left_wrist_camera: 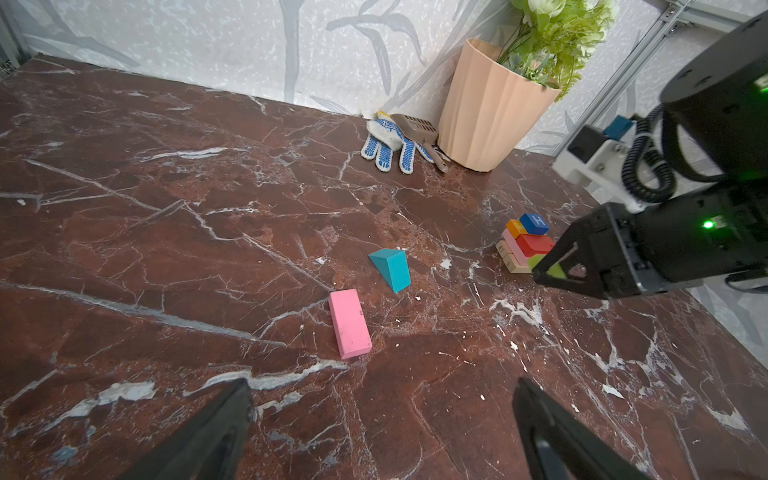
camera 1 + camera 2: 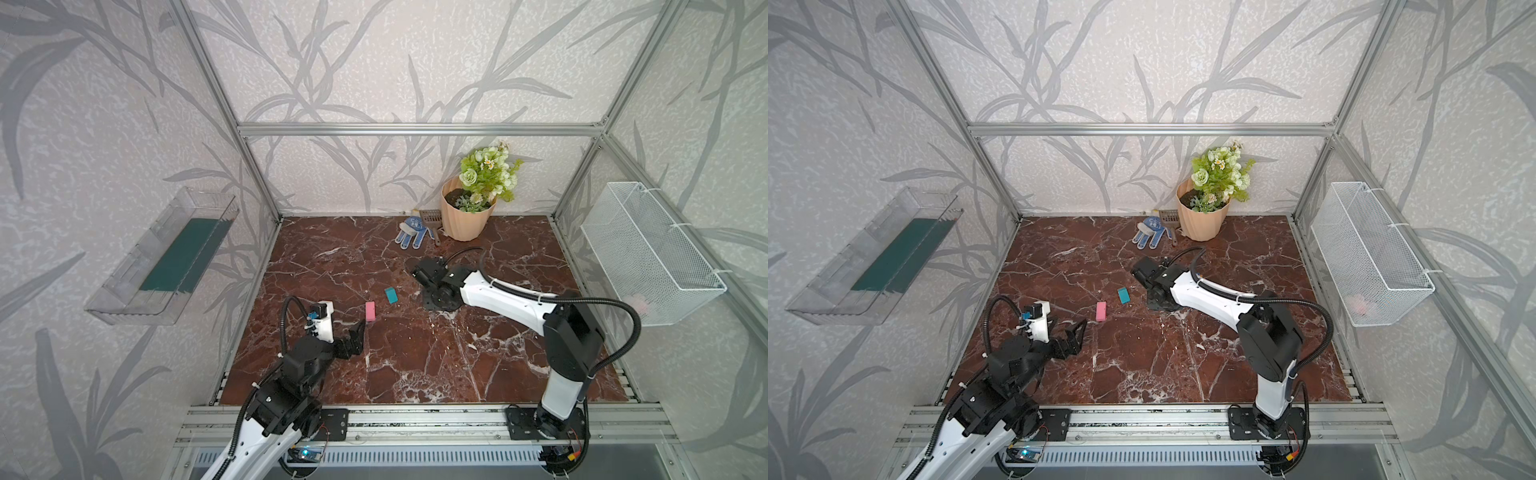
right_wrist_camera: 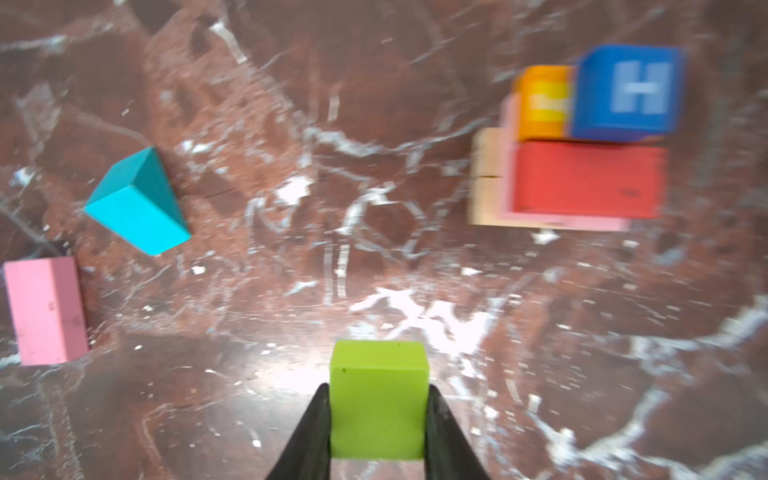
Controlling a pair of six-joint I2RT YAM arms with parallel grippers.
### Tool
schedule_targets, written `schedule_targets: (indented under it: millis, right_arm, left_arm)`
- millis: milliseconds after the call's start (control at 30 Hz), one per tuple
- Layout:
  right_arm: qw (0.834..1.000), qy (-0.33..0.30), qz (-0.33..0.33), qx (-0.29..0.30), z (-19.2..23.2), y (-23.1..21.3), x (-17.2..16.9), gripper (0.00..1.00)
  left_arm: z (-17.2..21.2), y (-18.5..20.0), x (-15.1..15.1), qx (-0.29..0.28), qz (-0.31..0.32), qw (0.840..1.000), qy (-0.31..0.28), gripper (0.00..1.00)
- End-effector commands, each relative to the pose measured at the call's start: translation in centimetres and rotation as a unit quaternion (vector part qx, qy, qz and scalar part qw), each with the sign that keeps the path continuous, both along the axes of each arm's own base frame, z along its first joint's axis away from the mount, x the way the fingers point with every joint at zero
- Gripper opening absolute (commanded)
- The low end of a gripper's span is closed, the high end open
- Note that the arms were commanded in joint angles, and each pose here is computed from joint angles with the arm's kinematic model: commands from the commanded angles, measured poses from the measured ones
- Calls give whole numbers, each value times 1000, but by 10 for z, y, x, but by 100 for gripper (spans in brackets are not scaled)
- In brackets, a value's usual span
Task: Build the wood block tower
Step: 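Lift the lime green cube with the right gripper toward the stack, then lower the lime green cube beside the blue H cube onto the red block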
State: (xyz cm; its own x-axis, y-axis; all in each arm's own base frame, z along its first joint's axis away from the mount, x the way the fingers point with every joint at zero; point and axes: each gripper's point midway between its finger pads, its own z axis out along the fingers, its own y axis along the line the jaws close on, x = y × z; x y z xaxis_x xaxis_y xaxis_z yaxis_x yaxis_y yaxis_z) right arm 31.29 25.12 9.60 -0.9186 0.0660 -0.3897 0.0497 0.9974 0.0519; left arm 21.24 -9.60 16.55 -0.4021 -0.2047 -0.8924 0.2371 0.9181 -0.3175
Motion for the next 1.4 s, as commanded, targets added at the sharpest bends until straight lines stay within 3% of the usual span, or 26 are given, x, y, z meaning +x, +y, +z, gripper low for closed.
schedule_targets:
  millis: [0, 200, 467, 967, 1367]
  right_arm:
    - [999, 0, -34, -11, 1, -39, -1, 27]
    - [996, -19, -83, 6, 11, -90, -4, 27]
    - [994, -46, -98, -7, 23, -118, 3, 27]
    - [998, 22, -30, -41, -4, -98, 54, 26]
    - [998, 44, -15, -48, -22, -94, 66, 26]
  left_arm:
    - [4, 3, 0, -1, 8, 1000, -2, 99]
    - [3, 2, 1, 0, 8, 1000, 0, 99]
    - [3, 1, 2, 0, 8, 1000, 0, 99]
    - [3, 1, 2, 1, 7, 1000, -1, 99]
    - [2, 1, 2, 2, 8, 1000, 1, 99]
